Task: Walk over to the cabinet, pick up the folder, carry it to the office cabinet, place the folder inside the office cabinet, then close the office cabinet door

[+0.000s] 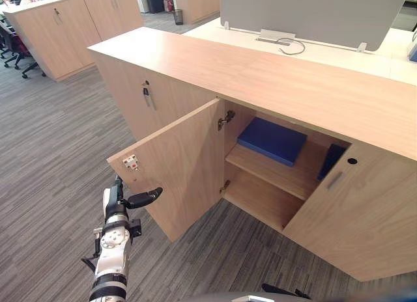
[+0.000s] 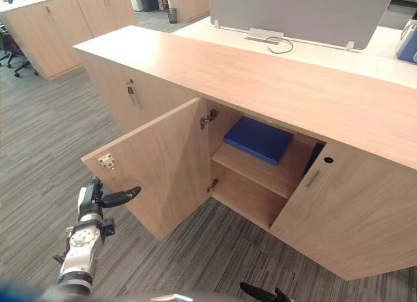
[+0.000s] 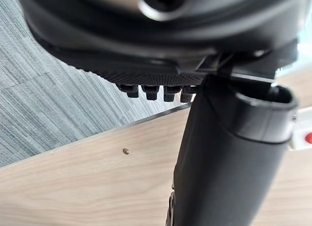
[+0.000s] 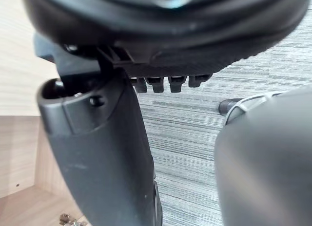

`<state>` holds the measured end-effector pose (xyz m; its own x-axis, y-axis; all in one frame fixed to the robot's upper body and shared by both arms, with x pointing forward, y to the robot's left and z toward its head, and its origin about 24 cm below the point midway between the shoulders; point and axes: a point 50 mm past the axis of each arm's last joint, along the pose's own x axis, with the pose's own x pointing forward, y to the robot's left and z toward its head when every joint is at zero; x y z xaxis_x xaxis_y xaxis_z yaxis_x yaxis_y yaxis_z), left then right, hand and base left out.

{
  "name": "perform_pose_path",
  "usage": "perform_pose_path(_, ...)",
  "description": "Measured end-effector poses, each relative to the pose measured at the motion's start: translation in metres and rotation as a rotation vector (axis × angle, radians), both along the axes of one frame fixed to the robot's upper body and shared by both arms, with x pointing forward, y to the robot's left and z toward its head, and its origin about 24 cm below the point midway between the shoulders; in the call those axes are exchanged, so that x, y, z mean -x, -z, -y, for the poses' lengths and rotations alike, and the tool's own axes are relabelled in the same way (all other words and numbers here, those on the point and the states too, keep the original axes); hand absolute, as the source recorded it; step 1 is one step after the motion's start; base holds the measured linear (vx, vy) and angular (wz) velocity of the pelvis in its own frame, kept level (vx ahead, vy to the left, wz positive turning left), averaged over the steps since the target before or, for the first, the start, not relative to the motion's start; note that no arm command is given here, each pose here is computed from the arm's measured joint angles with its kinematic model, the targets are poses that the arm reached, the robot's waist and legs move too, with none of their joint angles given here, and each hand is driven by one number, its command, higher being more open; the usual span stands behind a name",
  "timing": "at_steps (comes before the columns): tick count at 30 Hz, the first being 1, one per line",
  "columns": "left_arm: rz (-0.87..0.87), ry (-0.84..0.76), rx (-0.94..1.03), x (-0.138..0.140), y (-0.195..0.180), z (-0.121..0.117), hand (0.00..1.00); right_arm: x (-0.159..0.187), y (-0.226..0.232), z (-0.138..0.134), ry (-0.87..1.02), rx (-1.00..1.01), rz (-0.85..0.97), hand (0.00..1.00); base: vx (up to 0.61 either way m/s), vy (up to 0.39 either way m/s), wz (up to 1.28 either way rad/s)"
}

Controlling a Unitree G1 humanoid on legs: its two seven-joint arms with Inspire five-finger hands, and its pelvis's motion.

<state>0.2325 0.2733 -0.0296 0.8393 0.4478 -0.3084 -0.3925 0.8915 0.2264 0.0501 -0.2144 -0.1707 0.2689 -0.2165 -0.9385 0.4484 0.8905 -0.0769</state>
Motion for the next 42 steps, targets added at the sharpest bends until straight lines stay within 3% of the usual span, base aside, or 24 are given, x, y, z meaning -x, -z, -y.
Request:
perform_pose_path(7,0.000,-0.017,0.051,-0.004,0.002,-0.005,1.00,0.000,0.000,0.000,-0.036,-0.003,-0.014,1.00,-0.01,-0.002,-0.02)
perform_pose_path(10,-0.022,0.050,0.013,-0.009,0.002,0.005,1.00,0.003,0.001,0.000,-0.033,-0.005,-0.024,1.00,-0.03,-0.011,0.14)
perform_pose_path(16,-0.130,0.458,-0.307,-0.005,-0.007,0.022,1.00,0.011,0.002,0.002,0.003,-0.014,-0.045,1.00,-0.03,-0.001,0.33)
perform_pose_path(18,-0.140,0.637,-0.369,-0.004,-0.012,0.039,1.00,0.015,0.002,0.005,0.005,-0.008,-0.053,1.00,-0.05,0.042,0.43)
perform_pose_path(23,-0.091,1.220,-0.309,0.018,-0.029,0.121,1.00,0.017,0.001,0.011,0.001,-0.002,-0.062,1.00,-0.09,0.124,0.30)
perform_pose_path(24,-0.048,1.392,-0.263,0.024,-0.038,0.153,1.00,0.014,0.001,0.011,-0.005,-0.006,-0.052,1.00,-0.13,0.171,-0.02)
perform_pose_path(26,0.036,1.544,-0.222,0.029,-0.053,0.177,1.00,0.011,0.001,0.010,-0.011,-0.012,-0.040,1.00,-0.12,0.136,-0.15)
perform_pose_path(27,0.187,1.684,-0.173,0.037,-0.078,0.199,1.00,0.010,0.001,0.010,-0.015,-0.015,-0.039,1.00,-0.11,0.090,-0.17)
perform_pose_path(28,0.224,1.708,-0.168,0.039,-0.084,0.203,1.00,0.010,0.001,0.010,-0.017,-0.015,-0.040,1.00,-0.12,0.083,-0.17)
perform_pose_path(29,0.418,1.793,-0.132,0.045,-0.113,0.222,1.00,0.012,0.001,0.012,-0.033,-0.013,-0.050,1.00,-0.07,0.034,-0.08)
perform_pose_path(33,0.759,1.892,-0.140,0.054,-0.164,0.239,1.00,0.021,0.001,0.014,-0.049,-0.016,-0.083,1.00,-0.07,0.004,-0.01)
perform_pose_path(38,0.727,1.979,-0.138,0.066,-0.154,0.248,1.00,0.023,0.001,0.018,-0.098,-0.012,-0.099,1.00,-0.04,-0.038,0.01)
perform_pose_path(42,0.663,1.964,-0.131,0.059,-0.141,0.251,1.00,0.021,0.001,0.015,-0.125,-0.015,-0.094,1.00,-0.01,-0.051,-0.25)
